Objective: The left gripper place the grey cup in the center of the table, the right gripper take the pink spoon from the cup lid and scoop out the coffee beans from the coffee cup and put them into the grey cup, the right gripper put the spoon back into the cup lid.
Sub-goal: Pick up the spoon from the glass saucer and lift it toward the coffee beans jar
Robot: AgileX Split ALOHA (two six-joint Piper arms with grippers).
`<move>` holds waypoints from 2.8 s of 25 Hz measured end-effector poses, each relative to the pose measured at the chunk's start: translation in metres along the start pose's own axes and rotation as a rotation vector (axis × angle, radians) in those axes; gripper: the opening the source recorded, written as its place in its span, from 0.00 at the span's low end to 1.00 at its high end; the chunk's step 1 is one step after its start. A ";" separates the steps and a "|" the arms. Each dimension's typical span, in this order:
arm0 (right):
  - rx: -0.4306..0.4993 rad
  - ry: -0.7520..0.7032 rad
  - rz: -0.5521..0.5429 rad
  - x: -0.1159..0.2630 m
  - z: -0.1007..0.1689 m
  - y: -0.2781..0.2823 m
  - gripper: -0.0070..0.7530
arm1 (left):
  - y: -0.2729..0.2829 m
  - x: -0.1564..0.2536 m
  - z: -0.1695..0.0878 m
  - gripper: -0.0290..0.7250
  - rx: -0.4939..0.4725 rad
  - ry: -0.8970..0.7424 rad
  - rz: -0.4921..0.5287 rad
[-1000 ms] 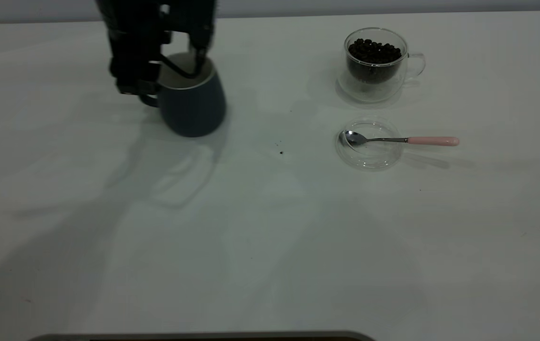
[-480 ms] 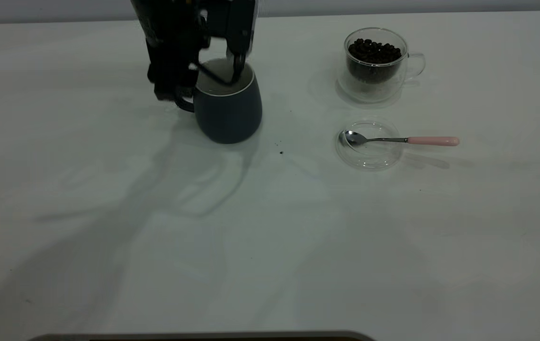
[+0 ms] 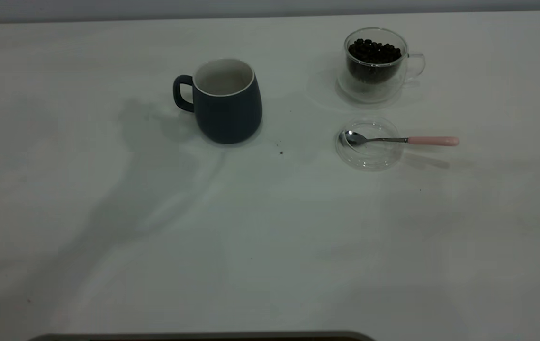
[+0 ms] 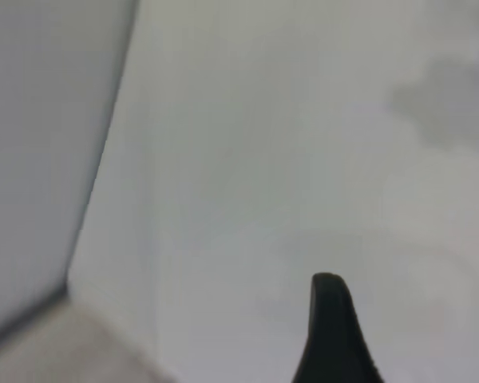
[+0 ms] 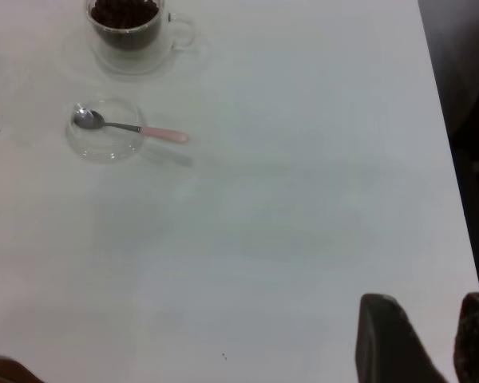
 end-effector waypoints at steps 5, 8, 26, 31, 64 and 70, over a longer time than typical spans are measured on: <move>0.000 0.000 0.000 0.000 0.000 0.000 0.33 | 0.072 0.052 0.024 0.79 -0.057 0.198 0.105; 0.000 0.000 0.000 0.000 0.000 0.000 0.33 | 0.118 0.081 0.033 0.79 -0.091 0.322 0.074; 0.000 0.000 -0.006 0.000 0.000 0.001 0.33 | 0.267 0.262 -0.050 0.79 -0.089 0.674 -0.457; 0.000 0.000 -0.006 0.000 0.000 0.001 0.33 | 0.258 0.299 -0.091 0.79 -0.082 0.738 -0.515; 0.000 0.000 -0.006 0.000 0.000 0.001 0.33 | 0.170 0.313 -0.230 0.79 0.051 1.057 -0.520; 0.000 0.000 -0.006 0.000 0.000 0.001 0.33 | 0.170 0.314 -0.230 0.79 0.049 1.061 -0.518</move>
Point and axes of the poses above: a point on each arm's last joint axis where the gripper is mounted, y pointing back along that axis away from the gripper, z along the wrist's bending axis when the last joint is at zero, x = y × z, the point moved 2 cm from there along -y, pointing out along that axis toward the gripper, and after that the axes turned 6 degrees about -y, right-handed, at the moved point
